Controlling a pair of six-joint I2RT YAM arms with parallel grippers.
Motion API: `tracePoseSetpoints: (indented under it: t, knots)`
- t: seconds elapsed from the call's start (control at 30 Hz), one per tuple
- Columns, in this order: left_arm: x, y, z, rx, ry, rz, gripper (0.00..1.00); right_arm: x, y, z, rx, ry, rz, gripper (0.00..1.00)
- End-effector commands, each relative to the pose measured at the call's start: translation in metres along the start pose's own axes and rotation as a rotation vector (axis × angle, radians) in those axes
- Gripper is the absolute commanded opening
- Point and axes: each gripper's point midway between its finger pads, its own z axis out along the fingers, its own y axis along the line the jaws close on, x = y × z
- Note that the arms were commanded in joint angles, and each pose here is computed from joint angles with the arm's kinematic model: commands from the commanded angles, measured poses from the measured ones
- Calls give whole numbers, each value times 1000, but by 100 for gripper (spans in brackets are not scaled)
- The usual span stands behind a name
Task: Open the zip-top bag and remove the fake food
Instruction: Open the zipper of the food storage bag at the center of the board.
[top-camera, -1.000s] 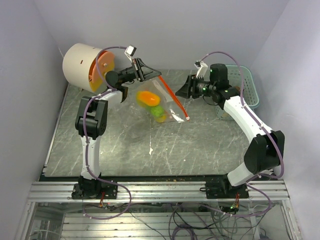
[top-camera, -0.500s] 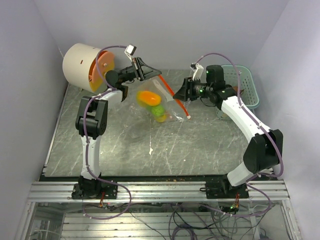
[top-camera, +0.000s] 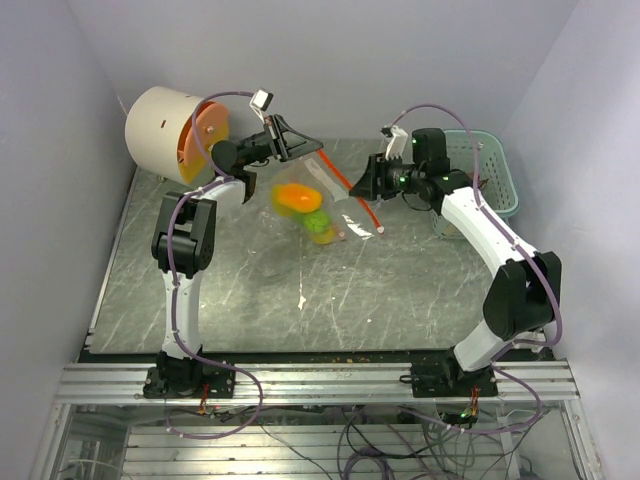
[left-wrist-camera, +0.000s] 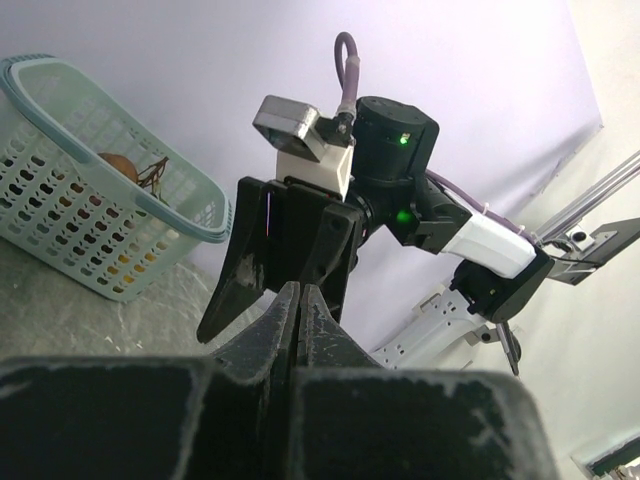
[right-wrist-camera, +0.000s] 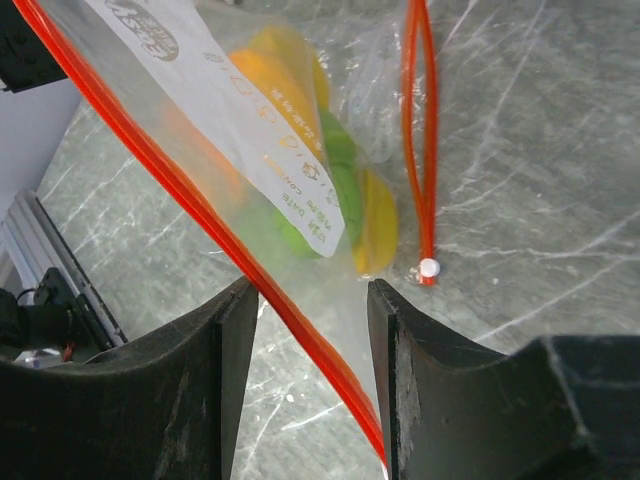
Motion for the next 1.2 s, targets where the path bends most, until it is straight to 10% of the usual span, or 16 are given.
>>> tracePoseSetpoints:
  t: [0.0, 1.17]
  knots:
    - [3, -35, 0, 152, 10, 240, 7, -29, -8, -28, 46, -82, -46, 48]
    - [0, -30, 1, 156, 5, 234, 7, 18, -30, 8, -6, 23, 19, 49]
